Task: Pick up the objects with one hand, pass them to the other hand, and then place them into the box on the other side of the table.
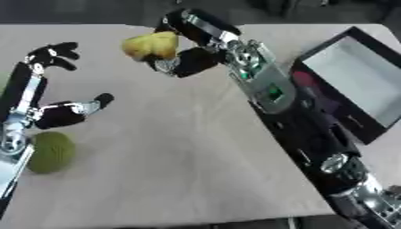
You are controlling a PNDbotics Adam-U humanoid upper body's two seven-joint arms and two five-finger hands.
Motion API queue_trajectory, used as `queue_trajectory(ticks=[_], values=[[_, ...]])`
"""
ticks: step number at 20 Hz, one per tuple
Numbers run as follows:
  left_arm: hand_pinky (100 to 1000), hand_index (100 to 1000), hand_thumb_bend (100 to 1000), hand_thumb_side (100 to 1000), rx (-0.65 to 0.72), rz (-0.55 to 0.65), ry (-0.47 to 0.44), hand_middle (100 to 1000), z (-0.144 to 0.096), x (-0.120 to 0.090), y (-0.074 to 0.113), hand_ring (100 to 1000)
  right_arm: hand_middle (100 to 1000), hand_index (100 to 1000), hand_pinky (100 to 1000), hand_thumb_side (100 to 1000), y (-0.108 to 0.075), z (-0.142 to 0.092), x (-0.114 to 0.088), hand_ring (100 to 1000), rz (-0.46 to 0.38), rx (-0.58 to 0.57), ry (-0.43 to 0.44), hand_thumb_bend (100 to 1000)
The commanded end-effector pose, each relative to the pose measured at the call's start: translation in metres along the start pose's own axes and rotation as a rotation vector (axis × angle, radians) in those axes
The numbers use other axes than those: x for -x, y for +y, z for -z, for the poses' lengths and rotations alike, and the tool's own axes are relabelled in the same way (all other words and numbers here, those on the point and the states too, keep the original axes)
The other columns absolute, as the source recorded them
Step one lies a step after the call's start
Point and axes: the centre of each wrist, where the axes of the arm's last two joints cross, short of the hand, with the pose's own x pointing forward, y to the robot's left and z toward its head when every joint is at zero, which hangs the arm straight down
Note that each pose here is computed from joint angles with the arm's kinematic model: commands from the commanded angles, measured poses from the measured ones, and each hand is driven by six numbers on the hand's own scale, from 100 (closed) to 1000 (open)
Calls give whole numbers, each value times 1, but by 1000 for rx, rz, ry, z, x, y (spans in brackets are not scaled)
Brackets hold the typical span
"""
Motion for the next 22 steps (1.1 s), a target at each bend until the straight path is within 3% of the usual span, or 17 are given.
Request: queue_trajectory(ticks=[1, 8, 16, 17, 18, 22], values=[[789, 837, 606, 401, -52, 44, 29, 651, -4, 10, 22, 614, 489, 499, 960, 100, -26, -20, 13, 752, -4, 93, 57, 201], [785, 833, 573, 399, -110, 35, 38, 654, -6, 11, 32, 611, 491, 502, 960, 100, -94, -87, 44, 752, -38, 366, 183, 192], [779, 822, 568, 385, -147, 37, 49, 639, -7, 13, 37, 602, 493, 506, 957, 100, -131, -130, 58, 752, -84, 539, 275, 189], [779, 821, 562, 383, -151, 36, 49, 637, -7, 13, 38, 601, 493, 507, 956, 100, -134, -134, 59, 752, -90, 557, 284, 117], [779, 819, 565, 382, -155, 36, 52, 637, -8, 13, 38, 600, 493, 507, 956, 100, -138, -138, 60, 752, -96, 580, 295, 187], [780, 815, 566, 381, -164, 34, 57, 635, -9, 14, 39, 599, 495, 510, 953, 100, -151, -151, 66, 751, -122, 636, 343, 192]])
